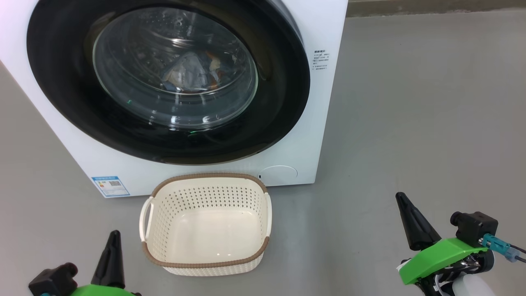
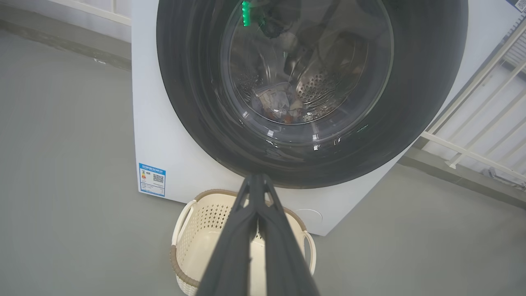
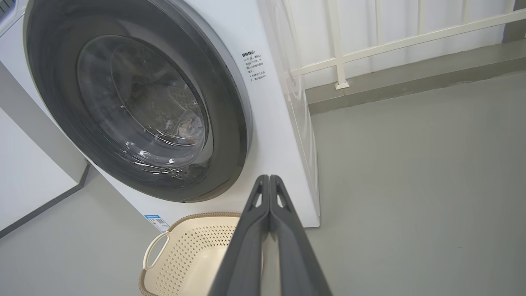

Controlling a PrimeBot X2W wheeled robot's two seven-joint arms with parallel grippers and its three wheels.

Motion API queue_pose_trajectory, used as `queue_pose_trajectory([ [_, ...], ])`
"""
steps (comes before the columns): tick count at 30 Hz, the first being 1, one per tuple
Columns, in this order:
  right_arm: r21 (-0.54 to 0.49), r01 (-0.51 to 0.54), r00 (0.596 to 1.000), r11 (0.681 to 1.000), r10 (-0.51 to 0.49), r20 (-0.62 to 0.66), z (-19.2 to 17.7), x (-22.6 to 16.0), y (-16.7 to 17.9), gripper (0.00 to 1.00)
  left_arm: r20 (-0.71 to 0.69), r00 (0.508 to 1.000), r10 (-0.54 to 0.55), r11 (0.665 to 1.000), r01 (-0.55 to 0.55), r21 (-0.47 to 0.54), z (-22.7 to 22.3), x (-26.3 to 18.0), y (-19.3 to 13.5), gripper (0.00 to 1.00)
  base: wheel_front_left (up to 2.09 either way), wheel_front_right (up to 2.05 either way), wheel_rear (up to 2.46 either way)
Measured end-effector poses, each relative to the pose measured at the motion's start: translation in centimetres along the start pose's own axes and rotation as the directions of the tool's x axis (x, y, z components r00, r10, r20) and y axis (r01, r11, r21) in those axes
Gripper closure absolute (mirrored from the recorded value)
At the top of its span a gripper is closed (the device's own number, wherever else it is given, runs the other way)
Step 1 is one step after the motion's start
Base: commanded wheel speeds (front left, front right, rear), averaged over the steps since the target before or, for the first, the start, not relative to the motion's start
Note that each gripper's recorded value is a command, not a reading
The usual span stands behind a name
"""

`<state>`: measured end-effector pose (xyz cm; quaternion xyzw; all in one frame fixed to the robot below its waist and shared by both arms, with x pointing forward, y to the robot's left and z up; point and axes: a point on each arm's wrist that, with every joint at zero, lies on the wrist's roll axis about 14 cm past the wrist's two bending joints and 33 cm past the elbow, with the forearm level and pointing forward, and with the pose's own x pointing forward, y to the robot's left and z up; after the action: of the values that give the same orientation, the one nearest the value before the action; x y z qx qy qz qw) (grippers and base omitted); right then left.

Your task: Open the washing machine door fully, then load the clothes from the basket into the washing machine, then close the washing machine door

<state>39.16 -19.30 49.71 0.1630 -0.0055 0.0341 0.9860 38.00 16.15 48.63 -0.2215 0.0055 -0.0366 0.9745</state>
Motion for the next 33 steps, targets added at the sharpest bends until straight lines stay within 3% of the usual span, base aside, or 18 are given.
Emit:
queue_pose_trajectory([
  [16,0.17,0.043,0.999,0.985,-0.043,-0.005,0.2,0.2,-0.5,1.0,-0.026,0.998,0.049,0.985,-0.052,-0.162,-0.2,-0.2,0.9,1.0,0.0,0.0,0.0],
  [33,0.354,0.079,0.997,0.932,-0.079,-0.015,0.2,0.1,-0.9,1.0,-0.046,0.995,0.083,0.943,-0.093,-0.318,-0.3,-0.3,1.6,1.0,0.0,0.0,0.0],
])
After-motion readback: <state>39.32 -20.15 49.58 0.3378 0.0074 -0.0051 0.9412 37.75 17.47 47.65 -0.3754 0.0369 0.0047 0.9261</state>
